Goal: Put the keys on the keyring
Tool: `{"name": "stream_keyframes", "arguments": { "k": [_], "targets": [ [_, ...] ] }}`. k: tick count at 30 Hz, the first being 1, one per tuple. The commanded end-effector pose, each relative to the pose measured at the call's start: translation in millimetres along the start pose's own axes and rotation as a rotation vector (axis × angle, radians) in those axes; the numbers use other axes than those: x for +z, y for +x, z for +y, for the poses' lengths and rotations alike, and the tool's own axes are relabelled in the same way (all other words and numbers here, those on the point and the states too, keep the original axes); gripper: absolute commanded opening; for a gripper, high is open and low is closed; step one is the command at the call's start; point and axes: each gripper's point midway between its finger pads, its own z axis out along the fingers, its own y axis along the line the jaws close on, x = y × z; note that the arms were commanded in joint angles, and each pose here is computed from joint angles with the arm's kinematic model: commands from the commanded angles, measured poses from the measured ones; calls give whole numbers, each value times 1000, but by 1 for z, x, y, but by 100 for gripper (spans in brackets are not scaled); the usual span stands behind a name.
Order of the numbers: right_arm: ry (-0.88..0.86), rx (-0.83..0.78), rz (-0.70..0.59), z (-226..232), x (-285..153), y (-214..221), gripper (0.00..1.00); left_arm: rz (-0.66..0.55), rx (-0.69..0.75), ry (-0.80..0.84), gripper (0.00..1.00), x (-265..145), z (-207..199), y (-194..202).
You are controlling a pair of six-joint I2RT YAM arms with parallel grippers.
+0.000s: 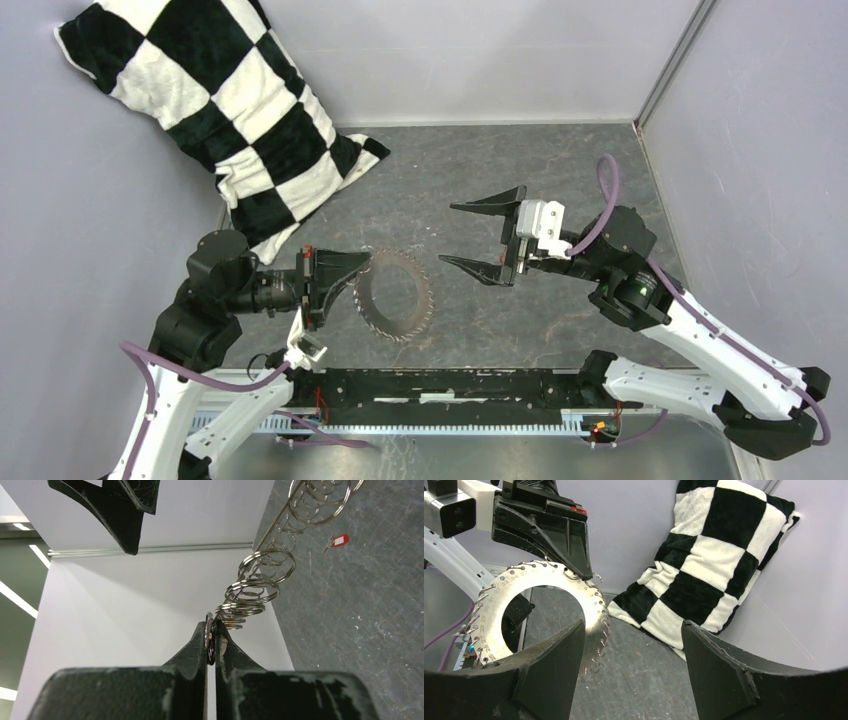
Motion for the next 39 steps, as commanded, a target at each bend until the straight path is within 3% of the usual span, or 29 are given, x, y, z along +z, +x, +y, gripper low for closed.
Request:
{"name": "stream_keyframes", "arguments": {
  "k": [1, 5, 7, 10, 16, 26, 39],
  "targets": [
    [-7, -27, -55, -4, 2, -23, 78, -21, -106, -25, 2, 0, 11, -3],
    [-7, -34, -48, -6, 5, -21, 78, 34, -484, 8, 2, 4, 1, 13],
    [-16, -33, -17, -5, 8, -12, 77, 75, -708, 101, 2, 7, -23, 19],
    [-28, -47, 18, -6, 14, -2, 76, 107, -902, 169, 2, 11, -38, 22],
    [-43, -91, 27, -8, 19, -1, 76, 222, -1143, 213, 2, 15, -73, 36],
    [-92, -52, 92, 0, 27, 24, 73, 271, -1411, 199, 2, 25, -83, 42],
    [-153, -43, 150, 12, 42, 45, 64, 335, -1581, 170, 2, 30, -91, 48]
  ]
}}
